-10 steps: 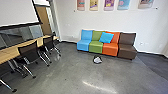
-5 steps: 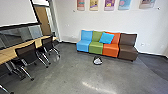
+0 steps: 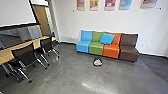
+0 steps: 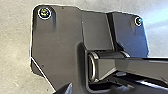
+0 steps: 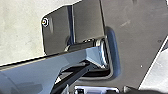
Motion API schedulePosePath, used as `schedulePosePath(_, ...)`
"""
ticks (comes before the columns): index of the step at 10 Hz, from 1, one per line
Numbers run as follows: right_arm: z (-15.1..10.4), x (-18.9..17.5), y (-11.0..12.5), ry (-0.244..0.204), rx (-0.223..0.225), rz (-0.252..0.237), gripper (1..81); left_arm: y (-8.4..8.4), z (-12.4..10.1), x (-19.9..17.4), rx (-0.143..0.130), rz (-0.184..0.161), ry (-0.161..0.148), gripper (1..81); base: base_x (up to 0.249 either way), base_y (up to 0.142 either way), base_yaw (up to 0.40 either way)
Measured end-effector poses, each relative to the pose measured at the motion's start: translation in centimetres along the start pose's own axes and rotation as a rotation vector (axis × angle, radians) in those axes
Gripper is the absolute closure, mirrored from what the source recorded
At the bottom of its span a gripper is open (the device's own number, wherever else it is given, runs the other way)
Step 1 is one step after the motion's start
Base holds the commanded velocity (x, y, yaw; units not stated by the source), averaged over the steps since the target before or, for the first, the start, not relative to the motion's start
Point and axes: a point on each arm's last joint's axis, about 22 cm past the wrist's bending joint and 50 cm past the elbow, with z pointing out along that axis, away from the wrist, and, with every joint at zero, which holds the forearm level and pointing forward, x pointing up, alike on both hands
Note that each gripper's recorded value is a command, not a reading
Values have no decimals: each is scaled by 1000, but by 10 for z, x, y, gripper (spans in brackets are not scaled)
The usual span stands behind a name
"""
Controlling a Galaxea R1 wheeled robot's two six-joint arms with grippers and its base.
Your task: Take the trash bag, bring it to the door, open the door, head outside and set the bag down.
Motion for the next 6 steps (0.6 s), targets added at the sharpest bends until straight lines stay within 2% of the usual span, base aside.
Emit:
schedulePosePath(2, 0, 0, -1, 0, 1, 0, 10, 0, 0, 0, 0, 0, 1, 10, 133, 0, 0)
schedulePosePath(4, 1, -1, -2, -1, 2, 1, 10, 0, 0, -2, 0, -1, -2, 10, 133, -65, 0)
schedulePosePath(6, 1, -2, -3, -2, 3, 2, 10, -7, -2, 1, 8, 1, 1, 10, 132, -68, 0)
